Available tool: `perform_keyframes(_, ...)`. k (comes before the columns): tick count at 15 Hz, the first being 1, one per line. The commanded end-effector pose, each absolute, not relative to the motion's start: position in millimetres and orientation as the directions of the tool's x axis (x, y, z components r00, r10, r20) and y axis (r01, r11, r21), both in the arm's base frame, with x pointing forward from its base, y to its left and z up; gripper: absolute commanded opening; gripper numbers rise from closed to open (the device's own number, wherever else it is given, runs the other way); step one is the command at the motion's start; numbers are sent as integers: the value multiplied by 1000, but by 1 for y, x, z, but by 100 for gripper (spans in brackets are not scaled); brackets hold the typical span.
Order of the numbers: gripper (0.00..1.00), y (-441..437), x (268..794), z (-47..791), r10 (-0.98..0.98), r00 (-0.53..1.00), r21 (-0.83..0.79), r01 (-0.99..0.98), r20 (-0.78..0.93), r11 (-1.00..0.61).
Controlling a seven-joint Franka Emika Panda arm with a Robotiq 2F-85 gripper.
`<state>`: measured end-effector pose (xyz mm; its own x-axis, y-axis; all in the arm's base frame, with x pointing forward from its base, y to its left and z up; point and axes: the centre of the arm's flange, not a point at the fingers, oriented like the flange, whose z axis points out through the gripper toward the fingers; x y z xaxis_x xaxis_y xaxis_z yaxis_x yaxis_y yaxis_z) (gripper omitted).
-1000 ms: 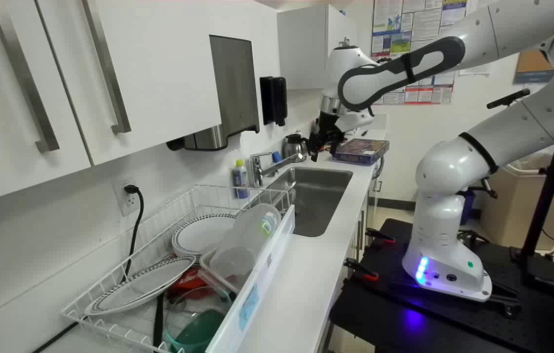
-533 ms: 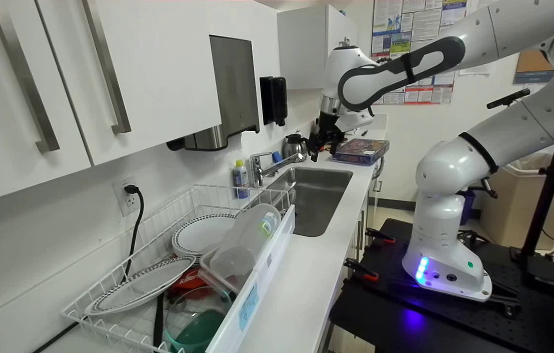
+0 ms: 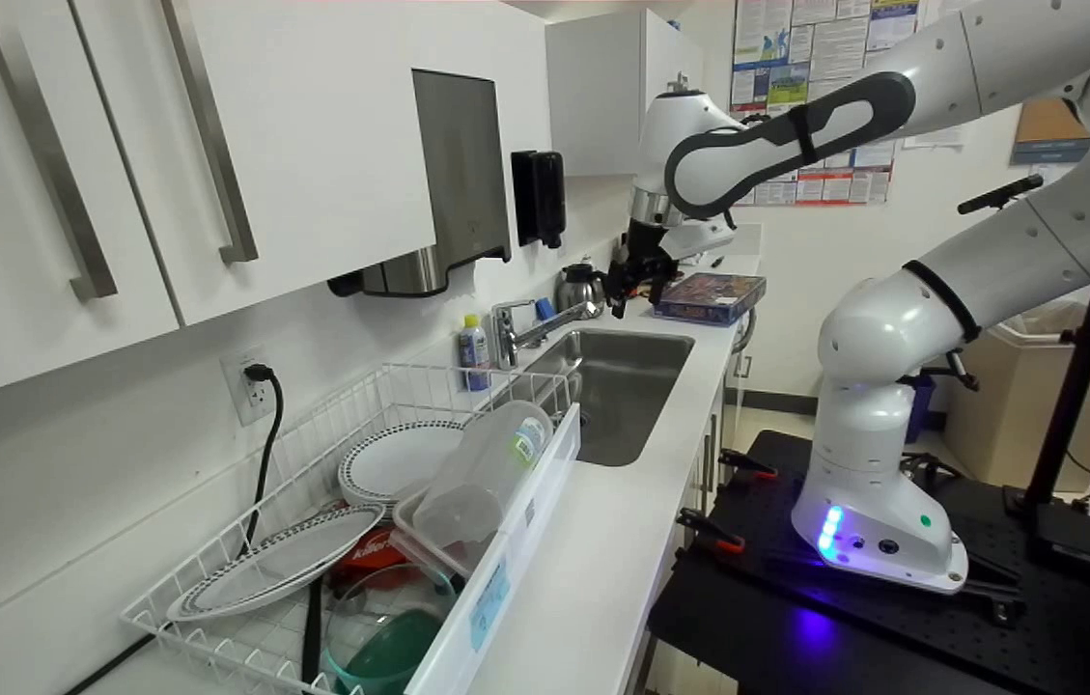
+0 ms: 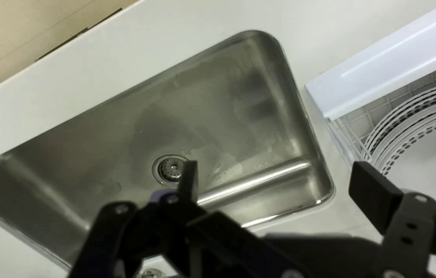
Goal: Pick up the jar from the plate holder and put it in the sink
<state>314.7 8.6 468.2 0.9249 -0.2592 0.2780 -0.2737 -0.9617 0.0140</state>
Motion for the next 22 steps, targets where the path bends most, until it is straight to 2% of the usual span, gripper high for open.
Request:
perform_keyframes(1, 100, 20, 325, 466, -204, 936, -61, -195, 288, -979)
perform_keyframes(7, 100, 50, 350, 463, -36, 952, -287, 56, 303, -956)
perform_keyframes(13, 100, 47, 364, 439, 182, 943, -453, 297, 279, -841)
perform_keyframes(14, 100, 51, 348, 443, 121, 945, -405, 243, 302, -882)
perform_keyframes(22, 100, 56, 369, 429, 201, 937, -476, 321, 287, -819)
